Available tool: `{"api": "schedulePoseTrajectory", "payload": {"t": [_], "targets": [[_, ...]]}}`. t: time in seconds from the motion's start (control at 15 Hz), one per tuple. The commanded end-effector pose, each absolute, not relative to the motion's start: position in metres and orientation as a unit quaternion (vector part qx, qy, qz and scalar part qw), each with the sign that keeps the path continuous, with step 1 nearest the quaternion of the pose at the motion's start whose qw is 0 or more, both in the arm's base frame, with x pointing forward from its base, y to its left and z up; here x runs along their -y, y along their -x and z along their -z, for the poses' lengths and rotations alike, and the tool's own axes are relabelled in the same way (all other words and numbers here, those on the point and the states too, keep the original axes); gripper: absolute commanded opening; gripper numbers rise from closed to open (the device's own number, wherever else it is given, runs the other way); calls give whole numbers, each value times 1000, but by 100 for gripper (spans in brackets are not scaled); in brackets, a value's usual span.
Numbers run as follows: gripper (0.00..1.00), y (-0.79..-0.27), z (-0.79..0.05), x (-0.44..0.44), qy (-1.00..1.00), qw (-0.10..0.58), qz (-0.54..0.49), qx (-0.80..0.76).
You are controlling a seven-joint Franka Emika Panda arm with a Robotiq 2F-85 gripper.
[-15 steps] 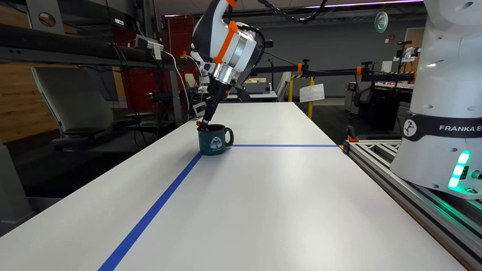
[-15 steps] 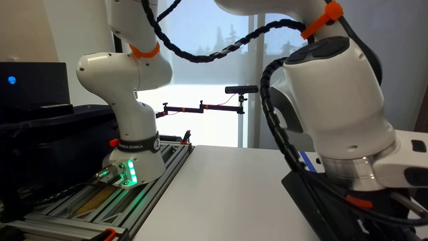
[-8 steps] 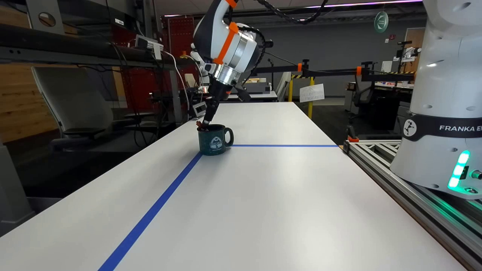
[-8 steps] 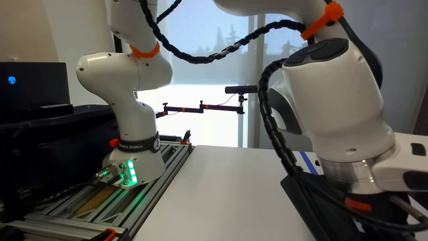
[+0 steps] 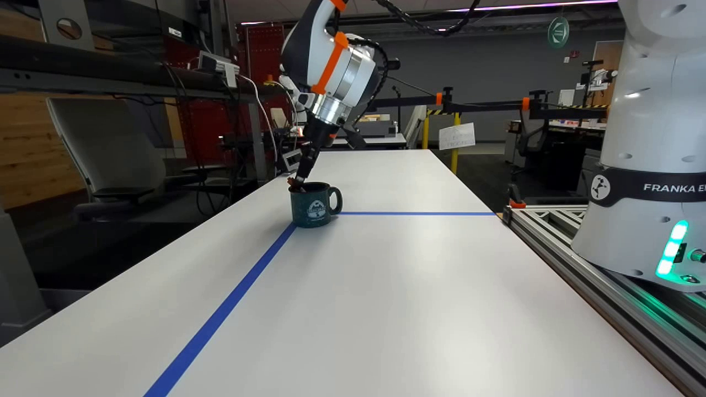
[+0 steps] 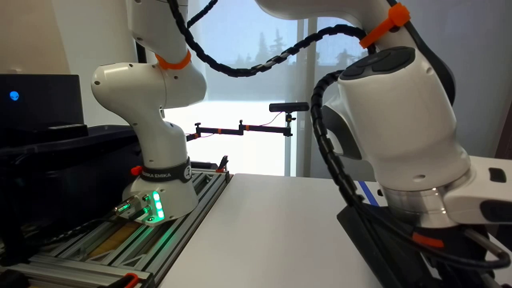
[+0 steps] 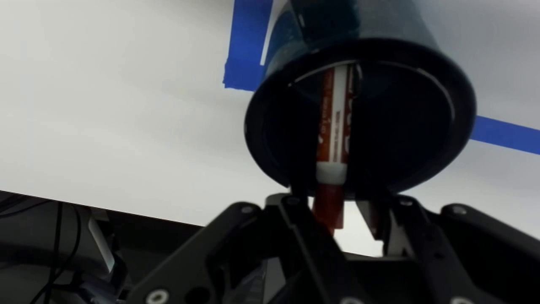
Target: Remove the marker from the cup
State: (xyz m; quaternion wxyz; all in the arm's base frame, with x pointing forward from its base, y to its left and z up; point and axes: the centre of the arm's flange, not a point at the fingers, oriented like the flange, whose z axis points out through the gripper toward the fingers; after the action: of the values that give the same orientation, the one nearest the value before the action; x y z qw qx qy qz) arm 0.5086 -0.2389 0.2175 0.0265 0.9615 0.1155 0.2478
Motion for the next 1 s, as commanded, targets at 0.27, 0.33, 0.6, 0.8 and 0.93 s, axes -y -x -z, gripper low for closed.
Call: {"api": "schedulePoseTrajectory", "payload": {"t": [0.27,0.33,0.6,0.8,0.93], "targets": [[43,-505,-202,242,-959,20,-257,-115],[41,-505,-202,243,-958,17,-260,-119],[29,-508,-194,247,-956,14,-263,-129],[11,-509,-191,249,-956,14,-261,-133],[16,-509,-190,249,-956,14,-260,-135]]}}
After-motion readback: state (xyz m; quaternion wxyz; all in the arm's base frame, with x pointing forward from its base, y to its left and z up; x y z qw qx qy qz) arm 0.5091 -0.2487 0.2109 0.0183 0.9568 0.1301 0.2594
